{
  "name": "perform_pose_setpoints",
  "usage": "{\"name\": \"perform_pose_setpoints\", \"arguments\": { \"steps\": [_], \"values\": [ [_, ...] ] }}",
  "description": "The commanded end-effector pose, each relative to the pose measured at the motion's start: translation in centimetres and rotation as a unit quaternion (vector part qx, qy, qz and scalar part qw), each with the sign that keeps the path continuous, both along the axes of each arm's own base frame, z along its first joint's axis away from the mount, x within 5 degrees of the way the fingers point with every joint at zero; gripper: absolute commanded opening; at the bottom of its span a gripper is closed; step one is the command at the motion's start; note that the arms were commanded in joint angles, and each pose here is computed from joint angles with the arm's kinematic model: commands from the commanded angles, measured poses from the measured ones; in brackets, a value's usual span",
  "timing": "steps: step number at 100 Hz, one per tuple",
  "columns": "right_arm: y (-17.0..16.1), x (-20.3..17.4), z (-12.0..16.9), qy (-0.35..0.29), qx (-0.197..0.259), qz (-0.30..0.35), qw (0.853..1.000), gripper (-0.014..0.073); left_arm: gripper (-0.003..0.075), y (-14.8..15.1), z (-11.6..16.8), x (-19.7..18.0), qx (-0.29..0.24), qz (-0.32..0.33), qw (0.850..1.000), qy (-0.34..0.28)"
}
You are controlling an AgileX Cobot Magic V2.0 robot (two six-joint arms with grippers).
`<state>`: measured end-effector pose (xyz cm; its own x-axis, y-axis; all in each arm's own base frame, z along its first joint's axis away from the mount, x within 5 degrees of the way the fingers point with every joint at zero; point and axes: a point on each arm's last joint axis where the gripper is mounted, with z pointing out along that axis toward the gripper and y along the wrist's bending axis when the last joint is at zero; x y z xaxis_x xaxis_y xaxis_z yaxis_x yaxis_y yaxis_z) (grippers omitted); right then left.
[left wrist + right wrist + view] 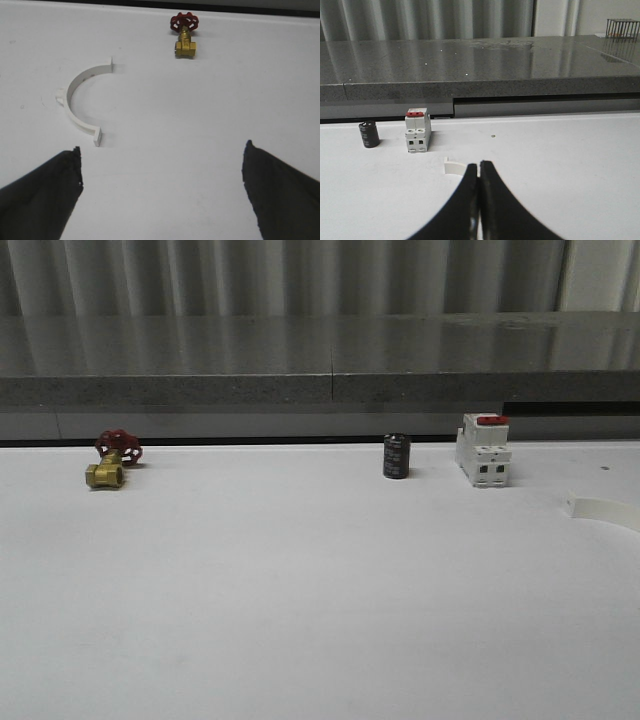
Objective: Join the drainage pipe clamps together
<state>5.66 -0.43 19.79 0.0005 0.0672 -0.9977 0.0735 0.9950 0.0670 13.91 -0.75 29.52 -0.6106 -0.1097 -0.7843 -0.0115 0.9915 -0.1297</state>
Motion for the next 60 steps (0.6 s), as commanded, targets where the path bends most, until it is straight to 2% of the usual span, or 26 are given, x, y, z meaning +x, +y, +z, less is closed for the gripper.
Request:
{"name": "perform_pose_setpoints", "arguments": {
  "steps": [1,15,30,41,60],
  "values": [
    [0.0,-0.3,1.4,-0.061,-0.012,-0.001,0.998,-0.0068,0.0627,0.5,1.3,2.4,-0.017,0.029,0.999,-0.018],
    [0.0,-0.3,1.4,-0.061,-0.012,-0.001,0.998,-0.0068,0.0627,2.3,0.7,6.4,-0.012,0.066,0.997,0.034],
    [0.0,-0.3,1.4,-0.061,-0.012,-0.001,0.998,-0.0068,0.0627,4.4,-0.1,10.6,0.011,0.074,0.993,0.092],
    [0.0,-0.3,1.4,-0.061,-0.012,-0.001,0.998,-0.0068,0.0627,5.8,-1.5,13.9,0.023,0.063,0.987,0.146],
    [0.0,-0.3,1.4,-0.061,-0.012,-0.001,0.998,-0.0068,0.0627,7.3,-3.8,19.1,0.056,0.024,0.981,0.186]
  ]
}}
